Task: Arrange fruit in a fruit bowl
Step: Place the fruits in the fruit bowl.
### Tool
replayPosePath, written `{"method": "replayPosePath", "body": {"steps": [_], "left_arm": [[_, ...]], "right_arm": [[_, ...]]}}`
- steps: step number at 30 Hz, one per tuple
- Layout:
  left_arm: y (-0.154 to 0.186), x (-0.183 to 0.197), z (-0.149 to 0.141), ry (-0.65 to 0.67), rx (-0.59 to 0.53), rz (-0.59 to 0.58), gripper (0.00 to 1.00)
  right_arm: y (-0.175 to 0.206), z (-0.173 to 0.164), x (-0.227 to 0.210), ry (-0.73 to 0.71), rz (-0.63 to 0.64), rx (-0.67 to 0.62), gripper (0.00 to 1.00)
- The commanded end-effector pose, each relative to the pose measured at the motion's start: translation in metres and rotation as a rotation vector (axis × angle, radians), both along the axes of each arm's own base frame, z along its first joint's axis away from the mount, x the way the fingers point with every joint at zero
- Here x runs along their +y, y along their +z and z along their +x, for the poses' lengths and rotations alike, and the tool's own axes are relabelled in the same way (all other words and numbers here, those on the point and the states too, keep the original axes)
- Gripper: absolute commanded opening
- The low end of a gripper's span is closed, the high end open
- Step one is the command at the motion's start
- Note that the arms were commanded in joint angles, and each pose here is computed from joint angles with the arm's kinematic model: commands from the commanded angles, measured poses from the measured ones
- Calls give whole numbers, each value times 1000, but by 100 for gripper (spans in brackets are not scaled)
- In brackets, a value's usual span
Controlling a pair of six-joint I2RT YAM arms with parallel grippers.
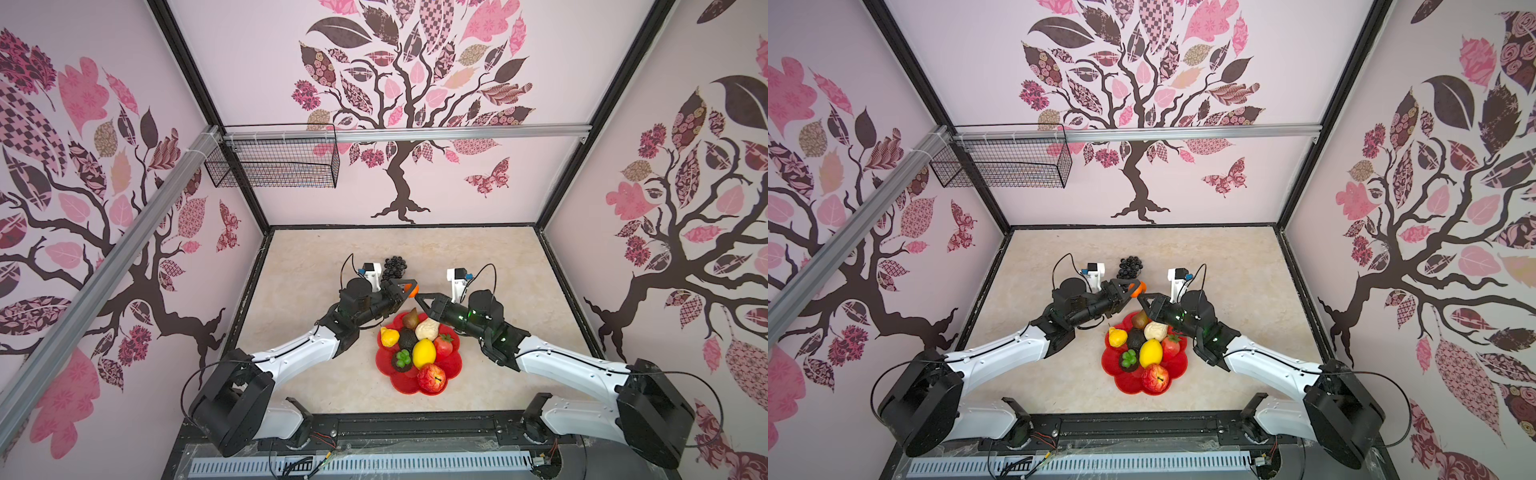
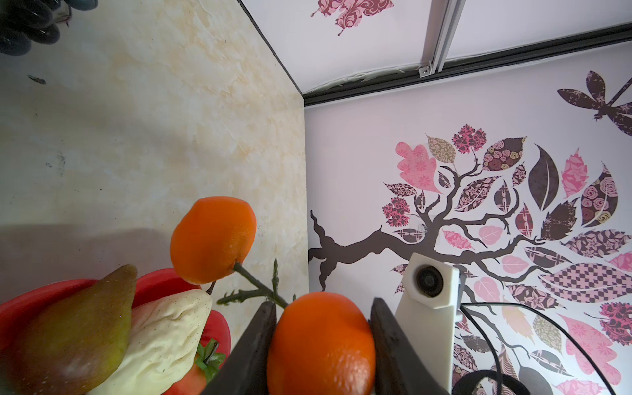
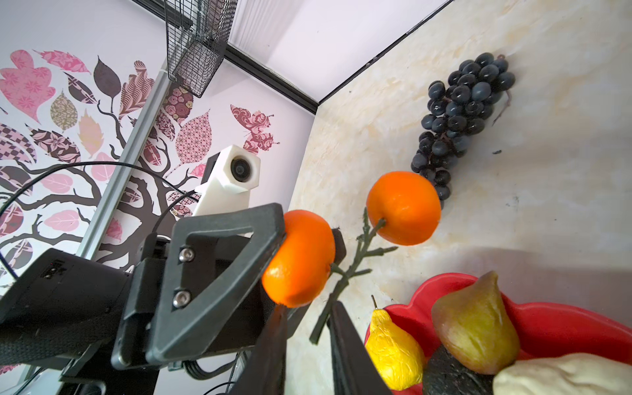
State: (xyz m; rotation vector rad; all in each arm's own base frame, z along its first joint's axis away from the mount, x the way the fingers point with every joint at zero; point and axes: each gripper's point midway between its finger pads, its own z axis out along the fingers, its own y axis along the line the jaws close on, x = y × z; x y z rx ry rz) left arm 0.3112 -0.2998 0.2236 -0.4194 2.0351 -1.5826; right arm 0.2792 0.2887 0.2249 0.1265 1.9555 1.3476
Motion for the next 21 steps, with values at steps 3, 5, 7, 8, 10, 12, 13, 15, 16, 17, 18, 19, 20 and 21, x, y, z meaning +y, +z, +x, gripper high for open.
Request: {"method": "replayPosePath", "body": {"steps": [3,5,7,8,10,12,13,15,16,17,18,19,20,21], "left_arm": [[-2,3,-6,0,-21,14,42],[-2,3,-6,0,-21,15,42],[-2,4,-7,1,-22,15,42],[-2,3,-7,0,-22,15,42],[-1,3,-7,0,-26,15,42],[-2,3,-8,0,-24,17,42],[-2,3,-8,0,-24,17,42],[-2,2,-8,0,-24,16,42],[-2,2,-8,1,-24,16,42],[-2,2,-8,0,-24,16,42],[-1,2,-8,0,-25,16,42],[-1,2,-8,-1,-26,15,42],[-1,2,-9,-3,-26,17,42],[-1,2,-9,-2,-26,16,43]], "right_arm": [[4,4,1,-13,-9,-14,24],[2,5,1,-17,-15,-13,22],[1,6,0,-20,-20,-8,20],[0,6,0,-22,-23,-8,19],[-1,6,-1,-24,-24,-7,17],[-3,7,-1,-28,-34,-6,14],[-3,7,-2,-31,-36,-5,13],[-3,7,-2,-30,-38,-4,10],[-4,7,-2,-30,-40,-5,9],[-4,7,-2,-31,-42,-3,8],[-5,7,-2,-33,-44,-3,6],[-6,8,-3,-36,-48,-2,6],[-6,8,-3,-38,-50,-1,5],[-6,8,-3,-38,-52,-2,4]]}}
